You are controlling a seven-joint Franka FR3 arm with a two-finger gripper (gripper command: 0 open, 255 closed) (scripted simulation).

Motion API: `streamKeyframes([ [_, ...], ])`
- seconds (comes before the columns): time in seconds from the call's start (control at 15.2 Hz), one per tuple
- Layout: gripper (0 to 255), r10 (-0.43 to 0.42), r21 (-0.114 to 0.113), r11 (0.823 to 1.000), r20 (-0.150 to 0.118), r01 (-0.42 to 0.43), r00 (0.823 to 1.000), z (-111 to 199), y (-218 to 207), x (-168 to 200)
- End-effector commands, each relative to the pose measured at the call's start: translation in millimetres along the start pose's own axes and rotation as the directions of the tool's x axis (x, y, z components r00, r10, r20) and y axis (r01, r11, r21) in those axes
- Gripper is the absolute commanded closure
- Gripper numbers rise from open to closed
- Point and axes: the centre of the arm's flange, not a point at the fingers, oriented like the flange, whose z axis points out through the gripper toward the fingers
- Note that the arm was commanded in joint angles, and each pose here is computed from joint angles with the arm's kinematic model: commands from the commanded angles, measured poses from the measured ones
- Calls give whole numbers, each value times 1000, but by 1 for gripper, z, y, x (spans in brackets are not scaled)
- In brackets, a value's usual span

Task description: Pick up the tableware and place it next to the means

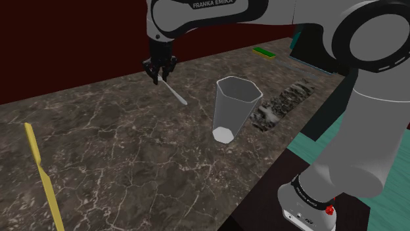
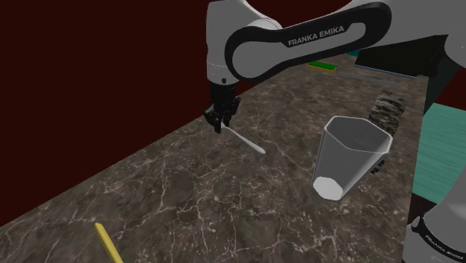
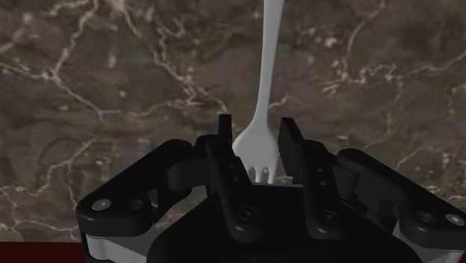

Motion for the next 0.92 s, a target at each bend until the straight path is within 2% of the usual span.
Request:
streamKeyframes([
  [0.0,255,-2,0,1000,7,2,1000,-5,-2,0],
  [0.86,255,-2,0,1000,7,2,1000,-73,-4,5],
])
